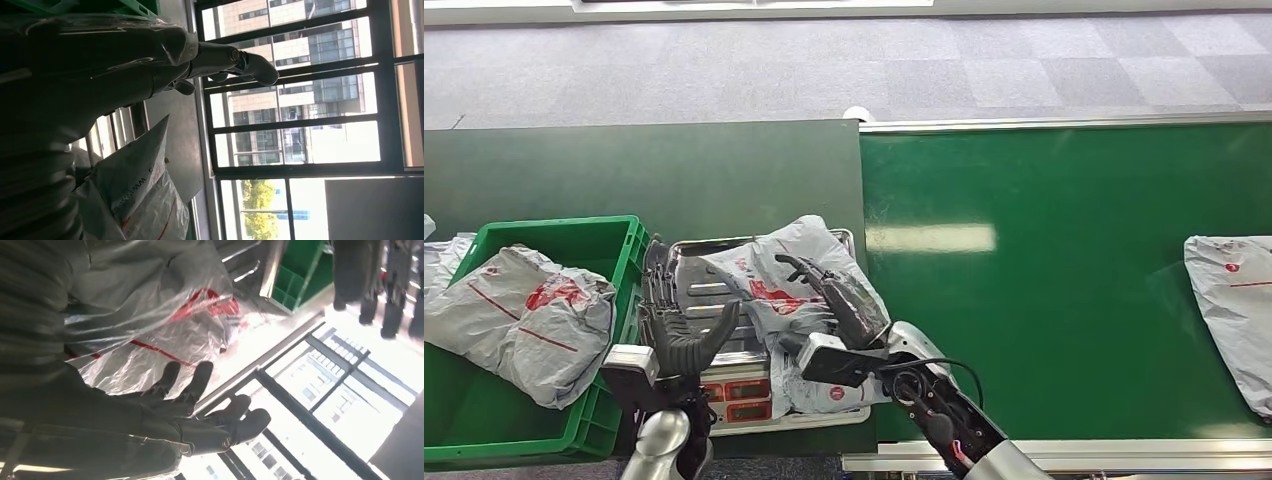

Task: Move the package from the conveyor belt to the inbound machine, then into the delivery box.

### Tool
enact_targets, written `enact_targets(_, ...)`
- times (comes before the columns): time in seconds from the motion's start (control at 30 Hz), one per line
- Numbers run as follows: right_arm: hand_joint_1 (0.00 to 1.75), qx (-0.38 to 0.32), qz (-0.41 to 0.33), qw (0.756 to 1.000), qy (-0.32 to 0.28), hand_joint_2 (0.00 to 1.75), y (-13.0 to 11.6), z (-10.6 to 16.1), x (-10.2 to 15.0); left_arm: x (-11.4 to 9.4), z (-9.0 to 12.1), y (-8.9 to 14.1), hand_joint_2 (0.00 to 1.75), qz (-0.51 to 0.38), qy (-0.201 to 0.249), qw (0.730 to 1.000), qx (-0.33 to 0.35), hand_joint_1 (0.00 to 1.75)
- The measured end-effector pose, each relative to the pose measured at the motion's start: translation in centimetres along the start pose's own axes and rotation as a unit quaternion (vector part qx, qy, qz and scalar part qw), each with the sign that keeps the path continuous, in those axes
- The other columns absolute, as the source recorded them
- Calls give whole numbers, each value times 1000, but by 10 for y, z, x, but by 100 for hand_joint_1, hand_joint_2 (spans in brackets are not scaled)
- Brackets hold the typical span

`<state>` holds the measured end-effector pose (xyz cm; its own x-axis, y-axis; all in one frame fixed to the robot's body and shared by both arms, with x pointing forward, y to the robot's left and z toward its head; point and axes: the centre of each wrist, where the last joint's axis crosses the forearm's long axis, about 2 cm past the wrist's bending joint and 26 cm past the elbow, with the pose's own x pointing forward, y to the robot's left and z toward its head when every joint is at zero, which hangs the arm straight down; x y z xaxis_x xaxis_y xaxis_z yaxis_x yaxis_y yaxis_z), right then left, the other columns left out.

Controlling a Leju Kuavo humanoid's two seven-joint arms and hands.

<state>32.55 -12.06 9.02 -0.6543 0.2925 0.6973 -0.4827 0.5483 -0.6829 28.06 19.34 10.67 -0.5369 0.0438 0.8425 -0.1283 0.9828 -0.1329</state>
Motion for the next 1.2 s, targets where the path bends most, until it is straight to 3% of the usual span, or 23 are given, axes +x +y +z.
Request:
enact_targets(0.23, 0, -89, -80, 993, -1, 175, -2, 25, 2, -1, 5, 5, 175, -3, 6, 1000, 2, 0)
enact_targets(0.4, 0, -147, -154, 976, -42, 175, -12, 34, 5, -2, 5, 6, 175, -3, 11, 1000, -7, 0)
enact_targets(0.77, 0, -236, -214, 944, -86, 175, -43, 39, 11, -2, 4, 4, 175, 7, 12, 1000, -21, 0)
enact_targets(0.97, 0, -306, -259, 911, -96, 175, -61, 48, 5, 11, -1, -1, 175, 26, -28, 997, -73, 0)
enact_targets(1.2, 0, -349, -317, 877, -90, 175, -62, 60, -6, 36, -7, -19, 175, 12, -98, 983, -154, 0)
